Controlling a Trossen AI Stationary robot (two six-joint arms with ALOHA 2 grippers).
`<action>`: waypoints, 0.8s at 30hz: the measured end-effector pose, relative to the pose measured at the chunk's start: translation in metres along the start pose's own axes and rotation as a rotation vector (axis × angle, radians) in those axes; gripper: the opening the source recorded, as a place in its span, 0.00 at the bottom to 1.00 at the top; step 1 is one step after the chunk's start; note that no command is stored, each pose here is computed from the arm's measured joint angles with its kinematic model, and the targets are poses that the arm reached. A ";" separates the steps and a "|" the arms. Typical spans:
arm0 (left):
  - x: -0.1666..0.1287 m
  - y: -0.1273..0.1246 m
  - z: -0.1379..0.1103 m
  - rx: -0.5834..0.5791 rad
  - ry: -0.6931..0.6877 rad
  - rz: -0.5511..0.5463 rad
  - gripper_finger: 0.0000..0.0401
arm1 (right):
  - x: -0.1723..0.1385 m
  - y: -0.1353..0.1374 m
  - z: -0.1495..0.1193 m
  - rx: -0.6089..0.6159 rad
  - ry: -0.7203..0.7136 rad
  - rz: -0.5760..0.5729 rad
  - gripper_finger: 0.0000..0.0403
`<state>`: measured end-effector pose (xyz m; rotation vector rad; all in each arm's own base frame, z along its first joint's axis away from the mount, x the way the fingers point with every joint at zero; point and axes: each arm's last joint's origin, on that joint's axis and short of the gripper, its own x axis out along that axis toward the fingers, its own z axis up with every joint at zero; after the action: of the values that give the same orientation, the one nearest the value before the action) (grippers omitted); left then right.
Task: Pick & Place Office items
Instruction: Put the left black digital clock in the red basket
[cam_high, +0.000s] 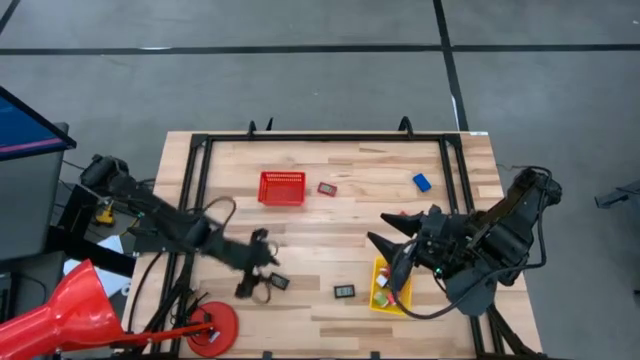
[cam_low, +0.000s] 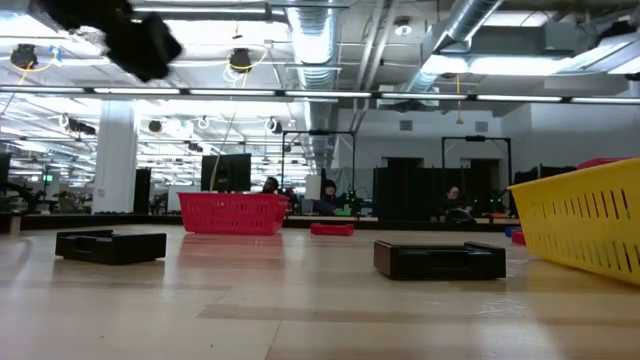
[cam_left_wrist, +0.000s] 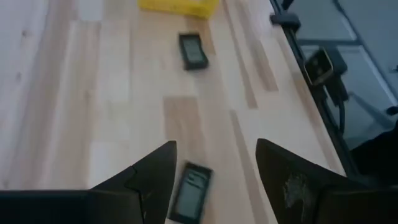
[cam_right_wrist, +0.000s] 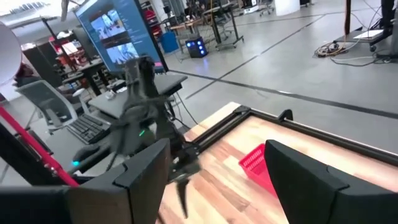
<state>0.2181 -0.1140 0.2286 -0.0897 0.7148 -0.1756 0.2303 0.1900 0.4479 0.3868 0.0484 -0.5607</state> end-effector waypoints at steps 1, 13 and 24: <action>0.001 -0.007 -0.004 0.002 0.005 0.010 0.55 | 0.001 -0.001 0.001 0.004 -0.002 -0.003 0.63; 0.058 -0.020 -0.036 0.142 0.189 0.042 0.69 | 0.003 -0.002 0.004 0.038 -0.007 -0.009 0.63; 0.094 -0.011 -0.056 0.228 0.312 0.036 0.73 | -0.004 0.001 0.003 0.079 -0.001 0.016 0.63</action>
<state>0.2492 -0.1437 0.1277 0.1722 1.0013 -0.2386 0.2274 0.1914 0.4511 0.4633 0.0224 -0.5484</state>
